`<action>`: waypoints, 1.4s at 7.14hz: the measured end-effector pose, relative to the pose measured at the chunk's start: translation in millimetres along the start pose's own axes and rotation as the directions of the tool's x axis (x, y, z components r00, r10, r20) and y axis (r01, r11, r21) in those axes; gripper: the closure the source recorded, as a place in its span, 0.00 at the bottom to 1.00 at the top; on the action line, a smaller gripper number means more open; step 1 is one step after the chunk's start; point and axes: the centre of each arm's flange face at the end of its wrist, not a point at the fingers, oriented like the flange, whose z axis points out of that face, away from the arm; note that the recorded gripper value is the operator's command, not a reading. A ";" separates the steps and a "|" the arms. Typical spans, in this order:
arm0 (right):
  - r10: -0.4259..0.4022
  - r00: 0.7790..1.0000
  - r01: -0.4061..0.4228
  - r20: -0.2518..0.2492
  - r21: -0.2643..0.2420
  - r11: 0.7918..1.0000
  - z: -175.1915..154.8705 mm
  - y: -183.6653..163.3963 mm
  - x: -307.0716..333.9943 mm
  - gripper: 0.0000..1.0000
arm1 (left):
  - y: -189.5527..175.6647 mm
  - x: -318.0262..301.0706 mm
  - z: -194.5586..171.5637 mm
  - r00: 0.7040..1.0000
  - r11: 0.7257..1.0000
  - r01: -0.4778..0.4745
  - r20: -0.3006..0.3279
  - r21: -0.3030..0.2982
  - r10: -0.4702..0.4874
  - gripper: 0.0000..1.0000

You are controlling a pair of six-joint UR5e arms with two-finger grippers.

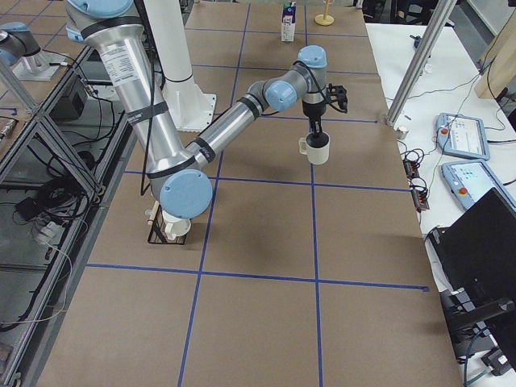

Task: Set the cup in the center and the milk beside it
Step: 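Carry the white mug with the right gripper to the table's center square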

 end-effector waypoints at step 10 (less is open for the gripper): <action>0.241 0.968 -0.246 -0.071 -0.083 0.966 132.5 104.4 -362.0 0.30 | 7.4 -5.6 0.6 0.999 1.000 0.028 -0.018 -0.007 -0.028 0.00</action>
